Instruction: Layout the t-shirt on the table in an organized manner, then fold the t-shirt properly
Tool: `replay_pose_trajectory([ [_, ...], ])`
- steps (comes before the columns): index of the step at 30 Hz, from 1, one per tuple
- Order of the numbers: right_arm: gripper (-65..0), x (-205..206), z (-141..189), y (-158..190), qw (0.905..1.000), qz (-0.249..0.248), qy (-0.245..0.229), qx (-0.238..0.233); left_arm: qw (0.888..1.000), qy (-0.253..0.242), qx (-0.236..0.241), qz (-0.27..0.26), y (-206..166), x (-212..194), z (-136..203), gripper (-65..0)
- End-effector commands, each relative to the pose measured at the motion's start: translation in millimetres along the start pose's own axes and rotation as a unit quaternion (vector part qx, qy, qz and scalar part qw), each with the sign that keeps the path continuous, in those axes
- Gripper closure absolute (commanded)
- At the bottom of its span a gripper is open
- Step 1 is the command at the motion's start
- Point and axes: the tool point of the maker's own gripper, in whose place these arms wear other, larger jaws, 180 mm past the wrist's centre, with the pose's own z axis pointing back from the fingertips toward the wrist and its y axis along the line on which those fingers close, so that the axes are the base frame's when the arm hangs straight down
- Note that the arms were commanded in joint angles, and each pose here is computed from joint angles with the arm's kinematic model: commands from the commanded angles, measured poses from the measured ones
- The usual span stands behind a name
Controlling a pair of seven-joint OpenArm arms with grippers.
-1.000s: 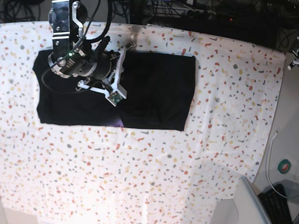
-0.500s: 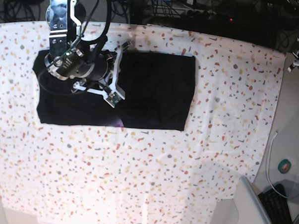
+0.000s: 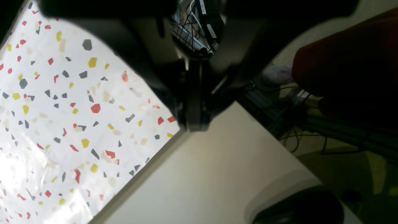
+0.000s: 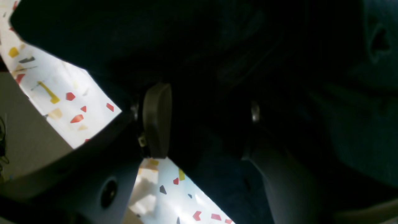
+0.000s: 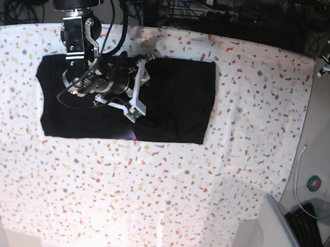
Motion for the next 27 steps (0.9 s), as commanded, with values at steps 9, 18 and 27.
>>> replay_pose_trajectory([
  [9,-13.5,19,-1,12,0.9983,-0.020,-0.041,0.036,1.000,-0.021,0.000,-0.008,2,15,3,0.0],
  [18,0.0,11,25,9,0.9999,0.000,-0.010,0.009,1.000,-0.024,0.003,-0.007,4,16,4,0.0],
  [27,0.0,3,42,9,0.9993,-0.029,-0.004,-0.024,1.000,-0.026,-0.001,-0.007,0,18,2,0.0],
])
